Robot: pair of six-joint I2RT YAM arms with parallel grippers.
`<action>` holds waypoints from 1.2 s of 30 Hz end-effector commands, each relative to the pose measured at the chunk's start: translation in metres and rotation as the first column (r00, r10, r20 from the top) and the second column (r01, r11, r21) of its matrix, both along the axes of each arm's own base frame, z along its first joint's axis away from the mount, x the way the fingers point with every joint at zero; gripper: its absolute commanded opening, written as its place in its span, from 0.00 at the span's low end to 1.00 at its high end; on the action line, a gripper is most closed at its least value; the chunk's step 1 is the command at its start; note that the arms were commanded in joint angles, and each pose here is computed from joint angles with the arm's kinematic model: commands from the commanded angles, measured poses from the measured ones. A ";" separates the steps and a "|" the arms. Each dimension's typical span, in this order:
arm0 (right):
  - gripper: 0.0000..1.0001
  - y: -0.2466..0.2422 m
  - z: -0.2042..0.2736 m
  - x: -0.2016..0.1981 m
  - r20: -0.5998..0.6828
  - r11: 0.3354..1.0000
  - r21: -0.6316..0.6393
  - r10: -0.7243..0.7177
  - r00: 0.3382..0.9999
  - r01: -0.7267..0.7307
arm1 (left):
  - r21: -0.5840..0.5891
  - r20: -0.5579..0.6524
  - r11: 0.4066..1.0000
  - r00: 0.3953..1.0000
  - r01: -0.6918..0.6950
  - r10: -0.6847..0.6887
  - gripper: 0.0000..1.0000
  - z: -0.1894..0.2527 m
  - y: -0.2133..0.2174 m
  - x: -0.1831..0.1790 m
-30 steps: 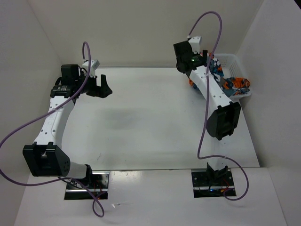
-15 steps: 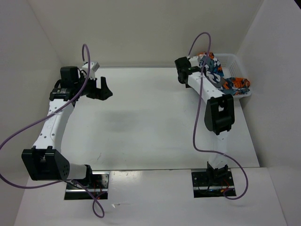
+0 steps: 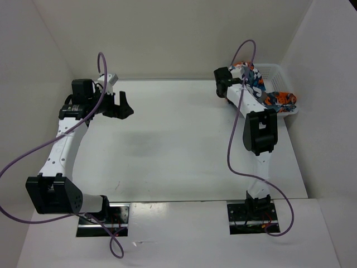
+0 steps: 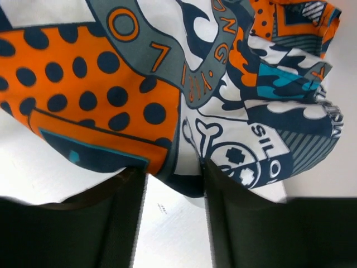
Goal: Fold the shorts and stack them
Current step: Grab the shorts from the pile
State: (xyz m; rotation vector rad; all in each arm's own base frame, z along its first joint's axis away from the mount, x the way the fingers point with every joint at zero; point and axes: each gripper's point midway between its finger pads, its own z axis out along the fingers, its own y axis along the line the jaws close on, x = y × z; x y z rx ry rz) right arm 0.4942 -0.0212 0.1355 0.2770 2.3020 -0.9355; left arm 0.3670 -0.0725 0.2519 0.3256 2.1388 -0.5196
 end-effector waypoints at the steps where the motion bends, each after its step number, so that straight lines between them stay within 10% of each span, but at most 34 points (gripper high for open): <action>1: 0.46 -0.004 0.015 0.014 0.084 0.999 -0.017 -0.035 0.996 0.037 | -0.011 0.053 1.000 0.998 0.029 -0.028 0.99 0.014 -0.005 -0.001; 9: 0.00 0.002 0.065 0.013 0.200 0.997 0.072 -0.041 0.979 0.027 | -0.011 0.062 1.000 0.998 0.029 -0.028 0.99 0.016 -0.005 0.000; 21: 0.00 0.045 0.252 -0.012 0.527 0.936 0.266 0.061 0.848 -0.232 | -0.031 0.073 0.998 0.996 0.061 -0.059 0.99 0.018 -0.011 -0.006; 36: 0.00 0.189 0.403 -0.107 0.799 0.757 0.162 0.275 0.534 -0.633 | -0.013 0.201 0.999 0.979 0.035 -0.032 0.99 0.080 -0.002 0.018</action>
